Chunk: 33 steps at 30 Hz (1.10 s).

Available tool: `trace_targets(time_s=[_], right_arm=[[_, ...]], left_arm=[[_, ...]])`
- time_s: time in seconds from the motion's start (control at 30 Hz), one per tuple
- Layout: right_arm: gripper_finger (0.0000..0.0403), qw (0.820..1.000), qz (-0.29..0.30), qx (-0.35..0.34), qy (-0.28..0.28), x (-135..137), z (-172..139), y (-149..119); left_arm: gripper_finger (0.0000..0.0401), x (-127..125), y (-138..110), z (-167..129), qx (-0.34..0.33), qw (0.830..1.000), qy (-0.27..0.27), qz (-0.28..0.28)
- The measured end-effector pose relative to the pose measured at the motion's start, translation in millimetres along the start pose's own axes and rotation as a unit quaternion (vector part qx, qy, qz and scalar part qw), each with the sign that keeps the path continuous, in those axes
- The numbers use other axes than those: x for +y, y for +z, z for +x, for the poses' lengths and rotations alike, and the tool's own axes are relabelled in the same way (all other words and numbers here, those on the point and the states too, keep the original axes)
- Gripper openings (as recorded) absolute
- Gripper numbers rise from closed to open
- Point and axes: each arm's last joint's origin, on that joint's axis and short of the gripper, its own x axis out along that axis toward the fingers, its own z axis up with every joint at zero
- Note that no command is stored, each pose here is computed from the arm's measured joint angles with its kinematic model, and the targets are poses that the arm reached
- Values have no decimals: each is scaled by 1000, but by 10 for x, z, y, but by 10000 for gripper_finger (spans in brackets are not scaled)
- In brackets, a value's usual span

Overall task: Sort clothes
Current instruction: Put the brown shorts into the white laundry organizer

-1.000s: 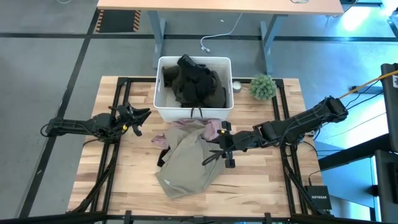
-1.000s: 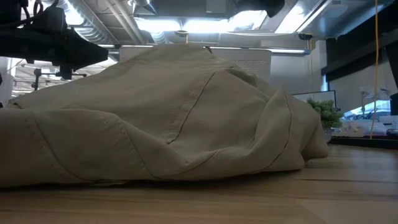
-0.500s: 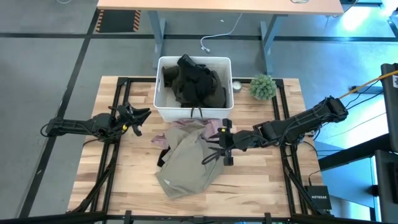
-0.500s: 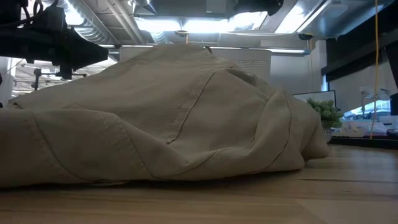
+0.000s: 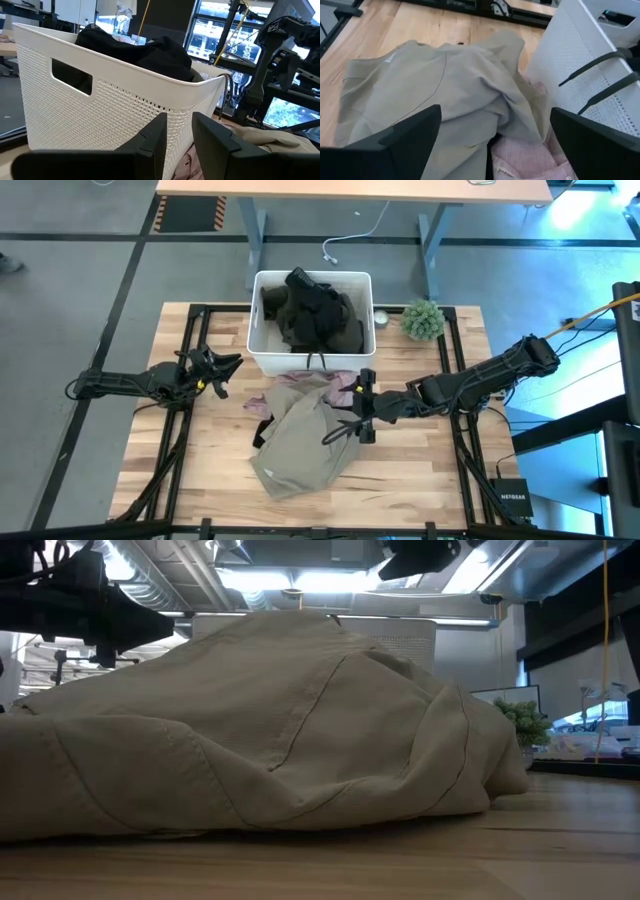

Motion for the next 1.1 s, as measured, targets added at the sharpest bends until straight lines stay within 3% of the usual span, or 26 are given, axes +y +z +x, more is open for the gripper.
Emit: trace_targets(time_s=[0.27,1.1], right_arm=[[376,1000,-1,2,4,4,1,-5],[374,999,34,0,34,62,99,-4]], left_arm=[[86,1,-5,0,2,1000,0,4],[86,1,-5,0,2,1000,1,0]])
